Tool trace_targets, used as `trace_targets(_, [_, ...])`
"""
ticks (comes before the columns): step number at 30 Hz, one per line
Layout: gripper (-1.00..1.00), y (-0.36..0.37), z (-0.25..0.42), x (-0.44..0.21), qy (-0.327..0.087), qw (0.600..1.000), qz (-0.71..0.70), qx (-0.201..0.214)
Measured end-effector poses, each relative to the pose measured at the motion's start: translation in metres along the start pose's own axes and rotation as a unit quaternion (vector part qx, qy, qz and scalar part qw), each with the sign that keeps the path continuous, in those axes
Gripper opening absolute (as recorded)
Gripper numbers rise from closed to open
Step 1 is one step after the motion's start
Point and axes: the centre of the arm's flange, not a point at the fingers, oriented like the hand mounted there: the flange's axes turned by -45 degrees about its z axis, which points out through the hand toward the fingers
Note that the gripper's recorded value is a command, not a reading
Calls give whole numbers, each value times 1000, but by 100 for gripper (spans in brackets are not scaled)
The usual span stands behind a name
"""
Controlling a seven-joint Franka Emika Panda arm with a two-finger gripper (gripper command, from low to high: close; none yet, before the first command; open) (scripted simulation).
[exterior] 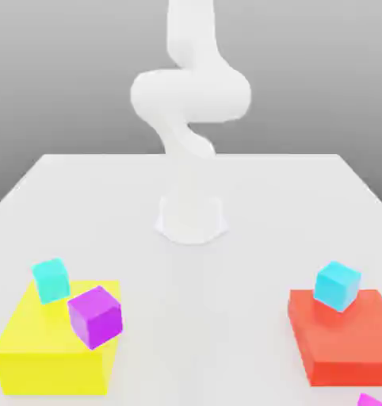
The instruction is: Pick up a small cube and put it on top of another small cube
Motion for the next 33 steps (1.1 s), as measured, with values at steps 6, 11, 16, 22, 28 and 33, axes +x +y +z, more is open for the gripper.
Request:
trace_targets(6, [0,-33,97,9,-68,995,-74,28])
trace_targets(11, [0,-66,177,1,-121,982,-136,52])
trace_targets(16, [0,-104,255,-22,-171,962,-198,77])
trace_targets(22, [0,-155,343,-70,-229,928,-274,109])
trace_targets(28, [0,-197,423,-138,-284,885,-342,138])
trace_targets(33, [0,-226,482,-206,-321,847,-392,159])
